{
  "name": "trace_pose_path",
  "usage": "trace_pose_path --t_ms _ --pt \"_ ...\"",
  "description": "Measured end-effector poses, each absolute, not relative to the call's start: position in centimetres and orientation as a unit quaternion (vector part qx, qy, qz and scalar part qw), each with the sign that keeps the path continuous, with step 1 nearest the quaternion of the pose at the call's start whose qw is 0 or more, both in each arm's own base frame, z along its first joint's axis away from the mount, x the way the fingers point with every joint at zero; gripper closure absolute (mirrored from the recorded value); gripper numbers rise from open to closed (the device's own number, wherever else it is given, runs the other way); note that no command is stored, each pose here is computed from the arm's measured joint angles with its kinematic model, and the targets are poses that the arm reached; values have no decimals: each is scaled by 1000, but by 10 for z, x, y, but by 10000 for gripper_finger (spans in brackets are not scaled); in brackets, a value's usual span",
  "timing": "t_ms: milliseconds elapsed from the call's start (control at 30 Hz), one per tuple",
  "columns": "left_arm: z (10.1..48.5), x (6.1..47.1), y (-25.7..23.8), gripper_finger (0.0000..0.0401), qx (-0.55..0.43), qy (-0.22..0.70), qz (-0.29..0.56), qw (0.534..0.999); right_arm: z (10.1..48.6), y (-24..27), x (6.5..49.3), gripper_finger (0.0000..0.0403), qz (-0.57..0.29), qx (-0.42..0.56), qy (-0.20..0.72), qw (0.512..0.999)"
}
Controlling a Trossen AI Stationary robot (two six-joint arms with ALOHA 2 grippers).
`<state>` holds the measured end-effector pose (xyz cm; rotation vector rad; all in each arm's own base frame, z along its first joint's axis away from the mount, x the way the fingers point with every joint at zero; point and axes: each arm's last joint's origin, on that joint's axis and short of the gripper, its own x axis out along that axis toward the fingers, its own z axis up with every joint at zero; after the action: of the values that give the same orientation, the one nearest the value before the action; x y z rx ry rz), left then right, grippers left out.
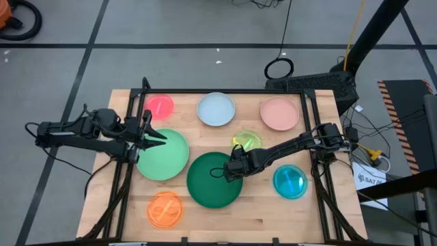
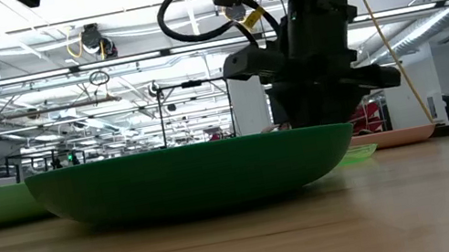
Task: Stack plastic plates
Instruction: Stack the darkgreen plate on top of the light green plate
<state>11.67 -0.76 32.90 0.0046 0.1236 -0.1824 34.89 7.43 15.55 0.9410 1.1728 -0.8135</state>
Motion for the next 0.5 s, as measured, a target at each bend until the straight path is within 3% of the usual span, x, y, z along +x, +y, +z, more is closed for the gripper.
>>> trace_pose_path --t_ms 267,500 --pt "329 117 -8 318 -1 62 -91 994 156 74 349 382 -361 422 513 655" --pt "329 117 -8 318 -6 62 -91 994 157 74 350 389 -360 424 512 654"
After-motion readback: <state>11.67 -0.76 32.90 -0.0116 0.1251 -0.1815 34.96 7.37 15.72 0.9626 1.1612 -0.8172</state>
